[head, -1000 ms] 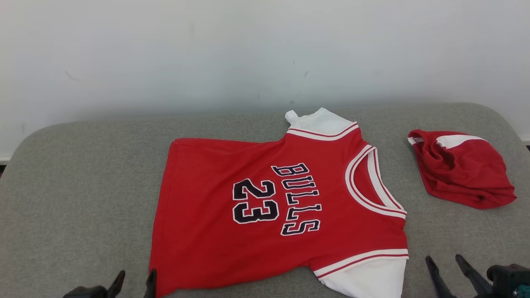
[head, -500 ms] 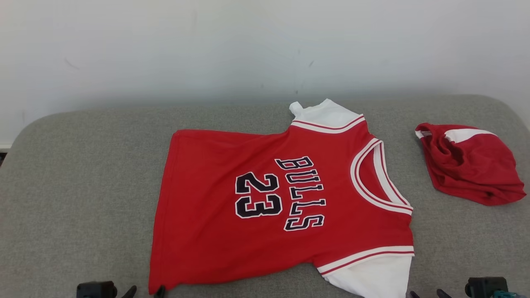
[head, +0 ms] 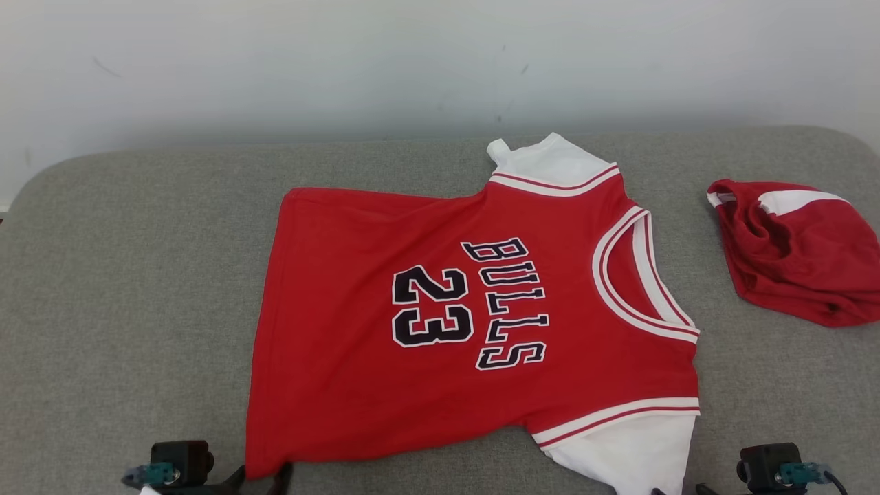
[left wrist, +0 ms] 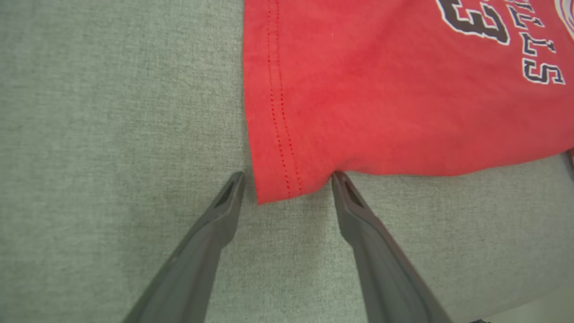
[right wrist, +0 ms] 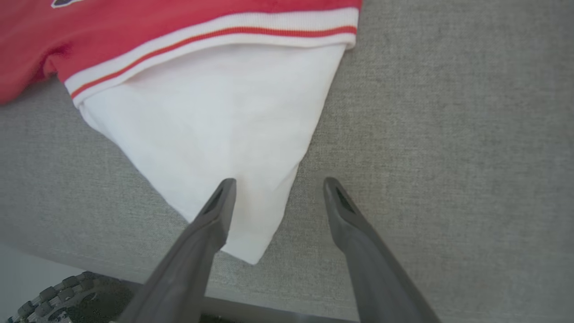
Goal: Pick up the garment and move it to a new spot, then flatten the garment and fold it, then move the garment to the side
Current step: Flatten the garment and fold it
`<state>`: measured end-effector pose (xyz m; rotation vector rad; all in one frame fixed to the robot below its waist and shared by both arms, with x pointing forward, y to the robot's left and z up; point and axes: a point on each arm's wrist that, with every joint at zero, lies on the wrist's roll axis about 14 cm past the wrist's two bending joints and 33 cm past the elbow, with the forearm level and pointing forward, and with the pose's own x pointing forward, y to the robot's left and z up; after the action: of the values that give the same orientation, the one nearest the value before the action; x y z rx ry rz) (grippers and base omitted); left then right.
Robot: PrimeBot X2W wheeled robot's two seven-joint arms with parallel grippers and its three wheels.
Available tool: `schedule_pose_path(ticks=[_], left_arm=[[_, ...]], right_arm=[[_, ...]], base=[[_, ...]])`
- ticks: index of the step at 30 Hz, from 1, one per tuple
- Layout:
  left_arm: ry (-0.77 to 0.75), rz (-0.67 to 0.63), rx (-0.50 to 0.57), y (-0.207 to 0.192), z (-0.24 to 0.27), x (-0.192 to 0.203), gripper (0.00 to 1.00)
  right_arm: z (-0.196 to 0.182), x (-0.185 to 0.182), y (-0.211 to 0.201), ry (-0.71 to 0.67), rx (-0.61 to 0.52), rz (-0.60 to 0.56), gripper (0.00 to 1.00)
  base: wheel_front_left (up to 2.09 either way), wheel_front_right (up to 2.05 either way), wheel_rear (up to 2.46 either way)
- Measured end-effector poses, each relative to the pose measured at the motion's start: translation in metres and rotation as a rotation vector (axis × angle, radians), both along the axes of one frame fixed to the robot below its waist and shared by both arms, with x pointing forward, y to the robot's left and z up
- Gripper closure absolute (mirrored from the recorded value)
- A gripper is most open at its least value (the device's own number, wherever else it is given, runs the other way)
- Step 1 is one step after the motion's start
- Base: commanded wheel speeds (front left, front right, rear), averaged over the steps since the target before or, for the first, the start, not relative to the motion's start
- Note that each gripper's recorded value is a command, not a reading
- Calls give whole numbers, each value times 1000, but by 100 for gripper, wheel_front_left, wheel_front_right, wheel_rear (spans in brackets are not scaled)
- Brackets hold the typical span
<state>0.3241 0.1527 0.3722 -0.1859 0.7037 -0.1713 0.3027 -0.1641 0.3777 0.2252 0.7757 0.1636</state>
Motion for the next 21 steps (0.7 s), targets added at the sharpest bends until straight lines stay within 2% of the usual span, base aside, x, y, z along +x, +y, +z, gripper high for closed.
schedule_pose_path(ticks=[7,8,9,10,11,12,21], left_arm=[[26,3,-19,-3,-6,4,0],[30,0,-18,-3,-7,4,0],[34,-4,-21,-4,-8,4,55],[37,-6,-20,-5,-9,4,71],[37,-6,-18,-5,-9,4,91],[38,-5,-18,-4,-9,5,100],[18,-15,-13,-3,-7,6,100]], right_arm=[[-14,-11,13,81,22,33,0],[-15,-11,14,89,22,37,11],[-15,-11,15,94,22,41,62],[-15,-10,15,94,23,43,100],[-15,-9,15,94,24,42,100],[-16,-9,15,98,23,42,100],[-12,-8,13,94,54,30,100]], base=[[0,0,0],[0,0,0],[0,0,0],[0,0,0],[0,0,0],[0,0,0],[0,0,0]])
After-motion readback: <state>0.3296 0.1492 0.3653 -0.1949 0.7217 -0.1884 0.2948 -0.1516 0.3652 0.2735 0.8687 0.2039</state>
